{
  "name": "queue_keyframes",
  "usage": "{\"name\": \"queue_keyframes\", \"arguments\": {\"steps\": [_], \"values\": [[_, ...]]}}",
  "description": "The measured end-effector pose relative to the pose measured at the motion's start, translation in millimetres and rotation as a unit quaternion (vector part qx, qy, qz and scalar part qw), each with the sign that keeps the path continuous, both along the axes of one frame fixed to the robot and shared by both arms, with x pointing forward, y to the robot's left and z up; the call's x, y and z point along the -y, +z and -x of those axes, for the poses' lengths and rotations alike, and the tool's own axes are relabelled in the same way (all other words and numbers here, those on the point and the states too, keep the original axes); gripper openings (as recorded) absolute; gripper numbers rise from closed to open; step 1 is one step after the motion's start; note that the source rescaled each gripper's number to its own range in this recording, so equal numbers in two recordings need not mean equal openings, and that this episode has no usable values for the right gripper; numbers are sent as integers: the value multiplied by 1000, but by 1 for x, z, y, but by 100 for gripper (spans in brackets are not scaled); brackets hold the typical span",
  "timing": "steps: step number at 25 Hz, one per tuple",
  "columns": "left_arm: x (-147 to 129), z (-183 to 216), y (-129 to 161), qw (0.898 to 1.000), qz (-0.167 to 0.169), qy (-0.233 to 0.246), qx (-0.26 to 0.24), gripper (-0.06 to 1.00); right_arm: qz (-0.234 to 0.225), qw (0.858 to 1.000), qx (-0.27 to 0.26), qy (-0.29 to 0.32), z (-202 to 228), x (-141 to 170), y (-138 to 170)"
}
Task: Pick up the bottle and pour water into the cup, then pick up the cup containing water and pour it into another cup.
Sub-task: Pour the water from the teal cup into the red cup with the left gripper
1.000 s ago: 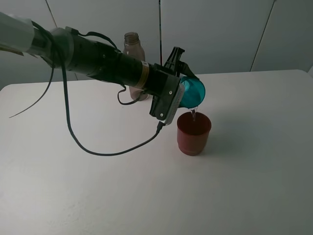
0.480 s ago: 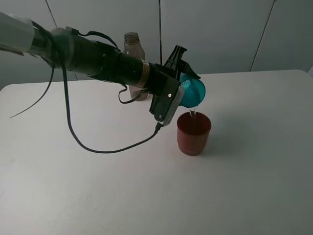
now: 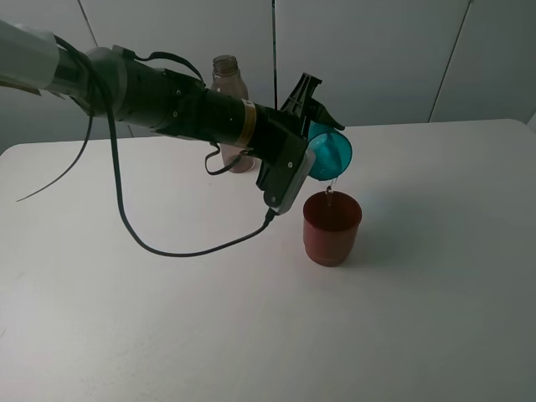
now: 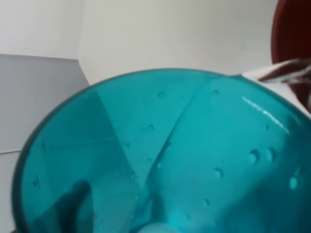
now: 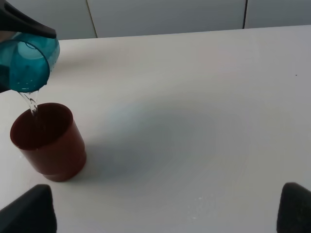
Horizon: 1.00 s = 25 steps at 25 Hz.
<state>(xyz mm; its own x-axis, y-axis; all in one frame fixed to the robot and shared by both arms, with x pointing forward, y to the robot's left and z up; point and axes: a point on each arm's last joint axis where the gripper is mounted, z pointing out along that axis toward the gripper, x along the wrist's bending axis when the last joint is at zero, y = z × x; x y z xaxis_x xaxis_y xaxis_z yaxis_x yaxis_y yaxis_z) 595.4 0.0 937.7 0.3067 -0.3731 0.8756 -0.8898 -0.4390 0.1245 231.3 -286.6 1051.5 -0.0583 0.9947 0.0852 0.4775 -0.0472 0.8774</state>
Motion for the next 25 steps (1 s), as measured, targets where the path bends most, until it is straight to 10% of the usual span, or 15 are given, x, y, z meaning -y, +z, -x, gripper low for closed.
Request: {"name": "queue_keyframes", "arguments": {"steps": [25], "values": [[5,3,4,996,-17,-41,79,2,0,1000,0,0,0,0,0]]}}
